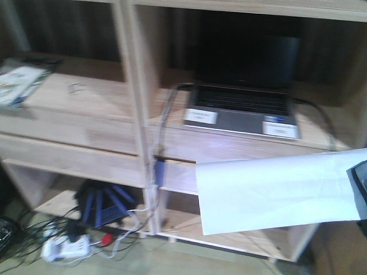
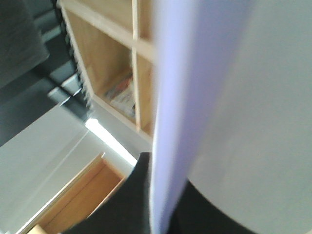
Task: Grab stapler and paper to desk for stapling
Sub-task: 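Hold the paper and stapler while the base turns away from the shelf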
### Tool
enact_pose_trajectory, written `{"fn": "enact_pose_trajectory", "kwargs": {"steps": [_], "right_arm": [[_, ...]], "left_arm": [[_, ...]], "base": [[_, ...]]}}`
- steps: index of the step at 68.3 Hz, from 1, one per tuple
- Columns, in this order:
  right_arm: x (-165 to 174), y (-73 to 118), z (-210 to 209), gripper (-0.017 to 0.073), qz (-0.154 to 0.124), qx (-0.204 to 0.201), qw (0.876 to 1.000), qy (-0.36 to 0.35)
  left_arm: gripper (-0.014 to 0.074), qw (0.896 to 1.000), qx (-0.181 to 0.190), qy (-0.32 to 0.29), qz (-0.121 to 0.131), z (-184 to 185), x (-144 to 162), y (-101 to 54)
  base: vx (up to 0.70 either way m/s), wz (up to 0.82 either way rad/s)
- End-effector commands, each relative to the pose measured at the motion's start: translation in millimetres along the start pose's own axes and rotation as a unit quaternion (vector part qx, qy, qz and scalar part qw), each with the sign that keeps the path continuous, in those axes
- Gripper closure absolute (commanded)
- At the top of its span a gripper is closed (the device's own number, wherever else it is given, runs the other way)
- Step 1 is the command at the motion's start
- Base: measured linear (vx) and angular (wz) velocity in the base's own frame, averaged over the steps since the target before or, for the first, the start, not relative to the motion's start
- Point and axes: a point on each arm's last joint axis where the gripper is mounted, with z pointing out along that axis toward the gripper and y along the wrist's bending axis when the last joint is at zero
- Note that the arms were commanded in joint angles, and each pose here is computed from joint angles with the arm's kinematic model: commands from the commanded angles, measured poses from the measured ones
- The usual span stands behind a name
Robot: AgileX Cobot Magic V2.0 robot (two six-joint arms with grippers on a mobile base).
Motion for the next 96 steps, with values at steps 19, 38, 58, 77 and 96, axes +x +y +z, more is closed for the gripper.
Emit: {"fn": "enact_pose_trajectory", "kwargs": {"steps": [19,38,58,77,96], "right_arm": [[0.4,6.9,-5.4,0.0561,-0.001,-0.053,0.999,-0.012],[0.4,6.9,-5.4,0.0561,-0.001,-0.053,0.999,-0.012],[0.4,6.9,-5.4,0.0561,-0.001,-0.053,0.999,-0.012],[0.4,6.9,-5.4,0.0561,-0.001,-0.053,0.999,-0.012],[0.4,6.9,-5.4,0.0561,-0.001,-0.053,0.999,-0.012]], "left_arm": [[0.06,0.998,0.007,-0.065,-0.002,-5.3,-17.5,-1.7],[0.06,0.998,0.007,-0.065,-0.002,-5.3,-17.5,-1.7],[0.06,0.998,0.007,-0.065,-0.002,-5.3,-17.5,-1.7],[0.06,0.998,0.007,-0.065,-0.002,-5.3,-17.5,-1.7],[0.06,0.998,0.007,-0.065,-0.002,-5.3,-17.5,-1.7]], "base": [[-0.02,0.68],[0.0,0.58],[0.02,0.5],[0.03,0.51],[0.05,0.65]]}}
